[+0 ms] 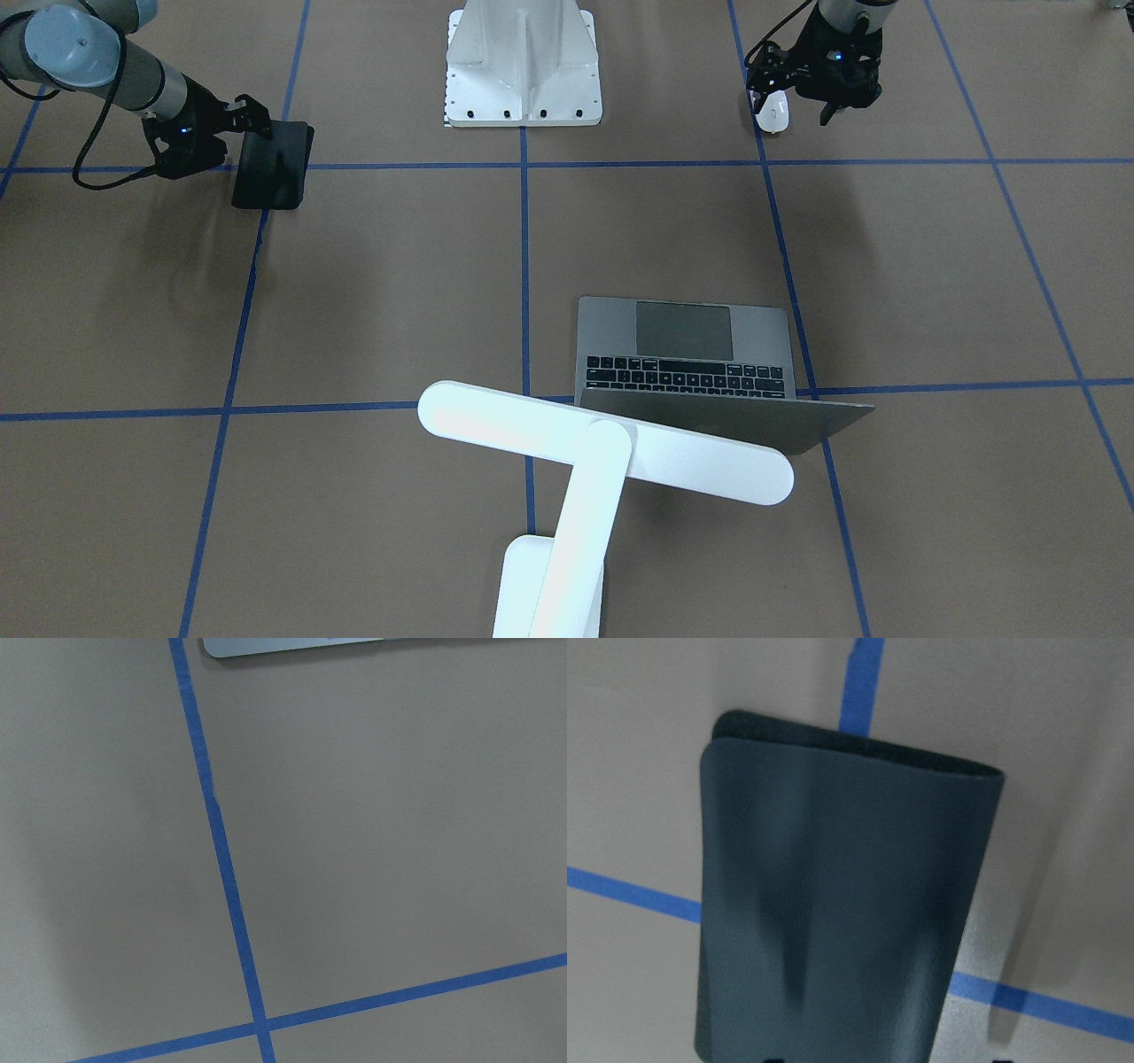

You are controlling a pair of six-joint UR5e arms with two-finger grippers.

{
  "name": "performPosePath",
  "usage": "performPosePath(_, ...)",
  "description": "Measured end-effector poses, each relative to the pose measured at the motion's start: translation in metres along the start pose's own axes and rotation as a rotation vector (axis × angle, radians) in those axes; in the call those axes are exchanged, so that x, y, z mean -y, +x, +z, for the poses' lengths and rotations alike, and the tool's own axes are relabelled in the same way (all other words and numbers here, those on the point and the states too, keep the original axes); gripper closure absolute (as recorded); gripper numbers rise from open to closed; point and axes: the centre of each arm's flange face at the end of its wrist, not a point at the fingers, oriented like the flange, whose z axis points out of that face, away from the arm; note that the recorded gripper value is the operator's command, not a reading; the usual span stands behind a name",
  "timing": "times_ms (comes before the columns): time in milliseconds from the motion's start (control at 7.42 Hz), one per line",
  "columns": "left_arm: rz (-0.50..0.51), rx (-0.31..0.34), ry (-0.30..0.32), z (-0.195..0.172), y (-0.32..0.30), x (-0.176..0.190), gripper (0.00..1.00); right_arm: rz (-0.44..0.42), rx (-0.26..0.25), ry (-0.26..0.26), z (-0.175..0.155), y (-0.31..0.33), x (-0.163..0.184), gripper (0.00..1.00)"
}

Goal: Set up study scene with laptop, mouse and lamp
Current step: 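Grasp the edge of the black mouse pad with the right gripper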

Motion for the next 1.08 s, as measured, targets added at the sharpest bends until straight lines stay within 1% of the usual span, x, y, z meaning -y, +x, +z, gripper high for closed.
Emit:
performPosePath(135, 0.006, -0.002, 0.002, -0.0026, -0.0004, -0.0015, 0.02, 0.0, 0.002, -0.005, 0.0, 0.0001, -0.0004, 0.42)
performPosePath(404, 0.012, -0.001, 0.007, -0.0075, -0.0046, -0.0035, 0.03, 0.001, 0.003, -0.015, 0.0016, 0.0009, -0.0012, 0.42)
performPosePath(539, 0.017, 0.001, 0.008, -0.0086, -0.0064, -0.0036, 0.03, 0.005, -0.001, -0.018, 0.0036, 0.0032, -0.0009, 0.45)
performPosePath(808, 0.023, 0.0, 0.01, -0.0104, -0.0074, -0.004, 0.03, 0.009, -0.005, -0.022, 0.0062, 0.0062, 0.0, 0.74)
performPosePath(1078, 0.026, -0.001, 0.011, -0.0114, -0.0072, -0.0045, 0.03, 0.009, -0.003, -0.025, 0.0059, 0.0069, 0.0003, 0.85)
